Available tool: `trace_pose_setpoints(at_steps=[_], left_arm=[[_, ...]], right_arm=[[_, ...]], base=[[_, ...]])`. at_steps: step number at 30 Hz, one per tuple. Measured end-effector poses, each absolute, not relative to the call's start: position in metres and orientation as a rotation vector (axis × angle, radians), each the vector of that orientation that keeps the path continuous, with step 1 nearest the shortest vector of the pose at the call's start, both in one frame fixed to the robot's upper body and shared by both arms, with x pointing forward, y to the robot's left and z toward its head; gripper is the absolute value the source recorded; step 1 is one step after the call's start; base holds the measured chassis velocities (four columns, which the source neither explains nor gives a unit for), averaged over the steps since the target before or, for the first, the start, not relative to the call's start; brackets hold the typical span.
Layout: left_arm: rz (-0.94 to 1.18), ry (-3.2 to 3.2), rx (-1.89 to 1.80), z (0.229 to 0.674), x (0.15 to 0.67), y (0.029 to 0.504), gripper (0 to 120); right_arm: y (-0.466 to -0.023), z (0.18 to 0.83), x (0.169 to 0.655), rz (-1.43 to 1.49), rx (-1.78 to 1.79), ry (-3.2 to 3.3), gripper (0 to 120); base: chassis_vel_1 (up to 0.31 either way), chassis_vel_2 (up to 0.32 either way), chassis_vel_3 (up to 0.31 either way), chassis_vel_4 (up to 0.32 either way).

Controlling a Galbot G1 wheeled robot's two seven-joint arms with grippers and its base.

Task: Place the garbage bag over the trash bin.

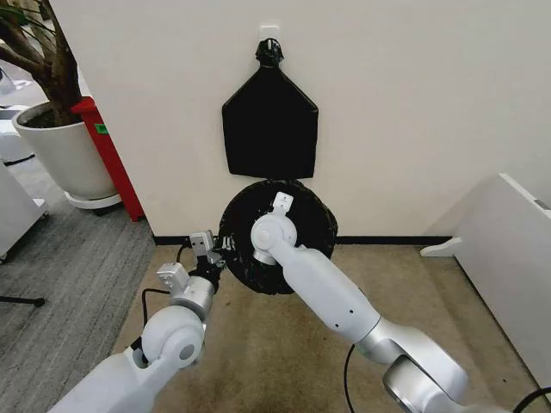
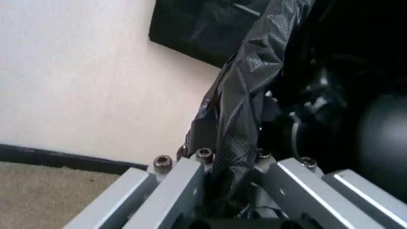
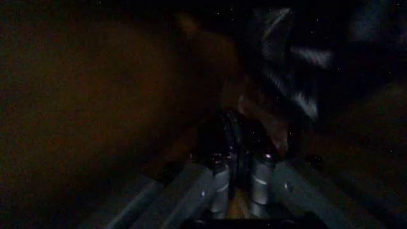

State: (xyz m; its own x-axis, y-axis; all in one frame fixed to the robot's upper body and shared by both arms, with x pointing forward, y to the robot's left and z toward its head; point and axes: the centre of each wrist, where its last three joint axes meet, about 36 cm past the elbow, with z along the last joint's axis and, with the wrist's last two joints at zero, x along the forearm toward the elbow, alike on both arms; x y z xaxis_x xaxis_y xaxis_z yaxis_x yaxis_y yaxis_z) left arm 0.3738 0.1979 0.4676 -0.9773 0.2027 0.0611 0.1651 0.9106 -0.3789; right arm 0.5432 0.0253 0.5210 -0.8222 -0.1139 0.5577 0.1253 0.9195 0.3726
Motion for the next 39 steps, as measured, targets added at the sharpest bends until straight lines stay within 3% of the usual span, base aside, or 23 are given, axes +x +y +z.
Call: trace_pose_setpoints(at_steps=[14,25,39], left_arm=[[0.575,-2.966,-0.314,0.47,0.363,0.197,0],[0.577,-2.979,-0.271,0.468,0.375,0.199,0],[0.592,-2.985,-0.277,0.474,0.375,0.199,0]], right_arm=[[0.039,0.499,0.568,-0.591,-0.01,-2.444,0],[0.038,0.517,0.525,-0.571,0.034,-2.42,0],[0.018,0.48,0.532,-0.48,-0.078,-2.414,0]], base=[[0.0,0.0,0.0,0.0],[0.0,0.0,0.0,0.0],[0.0,0.0,0.0,0.0]])
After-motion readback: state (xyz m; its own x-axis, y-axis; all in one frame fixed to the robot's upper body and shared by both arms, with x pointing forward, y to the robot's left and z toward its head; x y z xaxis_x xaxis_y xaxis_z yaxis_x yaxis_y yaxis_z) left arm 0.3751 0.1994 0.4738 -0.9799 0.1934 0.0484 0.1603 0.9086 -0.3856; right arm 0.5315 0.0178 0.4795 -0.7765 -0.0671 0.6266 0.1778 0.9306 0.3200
